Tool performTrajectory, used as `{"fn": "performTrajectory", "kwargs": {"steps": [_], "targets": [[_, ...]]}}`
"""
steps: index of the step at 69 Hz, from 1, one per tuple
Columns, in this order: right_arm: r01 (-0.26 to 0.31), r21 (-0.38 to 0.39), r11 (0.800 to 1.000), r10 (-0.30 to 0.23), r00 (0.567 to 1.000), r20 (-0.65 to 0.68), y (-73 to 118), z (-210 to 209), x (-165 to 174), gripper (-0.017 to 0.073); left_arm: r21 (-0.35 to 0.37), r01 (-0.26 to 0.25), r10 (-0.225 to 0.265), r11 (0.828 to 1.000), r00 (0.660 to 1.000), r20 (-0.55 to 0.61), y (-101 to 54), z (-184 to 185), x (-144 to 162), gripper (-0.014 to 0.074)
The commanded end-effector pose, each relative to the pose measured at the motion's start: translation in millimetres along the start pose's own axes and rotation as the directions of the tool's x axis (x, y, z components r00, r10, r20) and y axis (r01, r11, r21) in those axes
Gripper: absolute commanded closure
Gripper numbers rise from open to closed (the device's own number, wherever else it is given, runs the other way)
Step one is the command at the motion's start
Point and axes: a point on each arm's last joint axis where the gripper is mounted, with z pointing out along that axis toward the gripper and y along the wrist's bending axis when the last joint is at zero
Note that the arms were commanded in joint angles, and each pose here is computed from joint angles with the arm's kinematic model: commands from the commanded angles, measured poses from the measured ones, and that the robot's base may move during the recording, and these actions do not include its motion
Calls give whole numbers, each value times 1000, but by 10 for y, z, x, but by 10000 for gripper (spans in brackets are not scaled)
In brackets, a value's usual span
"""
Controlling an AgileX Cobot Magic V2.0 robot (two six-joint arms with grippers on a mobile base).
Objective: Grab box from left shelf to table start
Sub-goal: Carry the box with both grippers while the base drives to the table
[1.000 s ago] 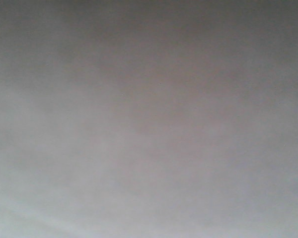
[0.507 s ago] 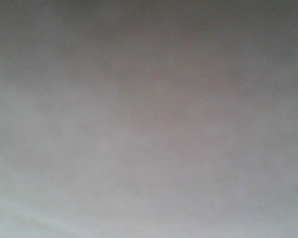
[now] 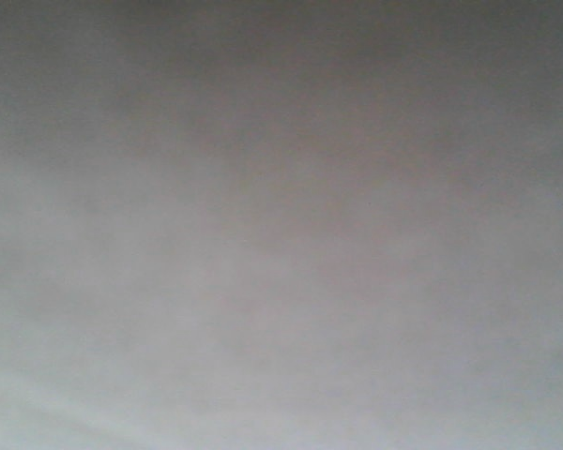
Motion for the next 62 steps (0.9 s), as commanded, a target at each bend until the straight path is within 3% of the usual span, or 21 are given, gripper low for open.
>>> {"fn": "performTrajectory", "kwargs": {"steps": [1, 62], "targets": [[14, -19, 1000, -11, 991, 132, 39, -80, -175, 501, -69, -81, 83, 994, 996, 15, 54, 5, -51, 693], [14, -19, 1000, -11, 991, 132, 39, -80, -175, 501, -69, -81, 83, 994, 996, 15, 54, 5, -51, 693]]}}
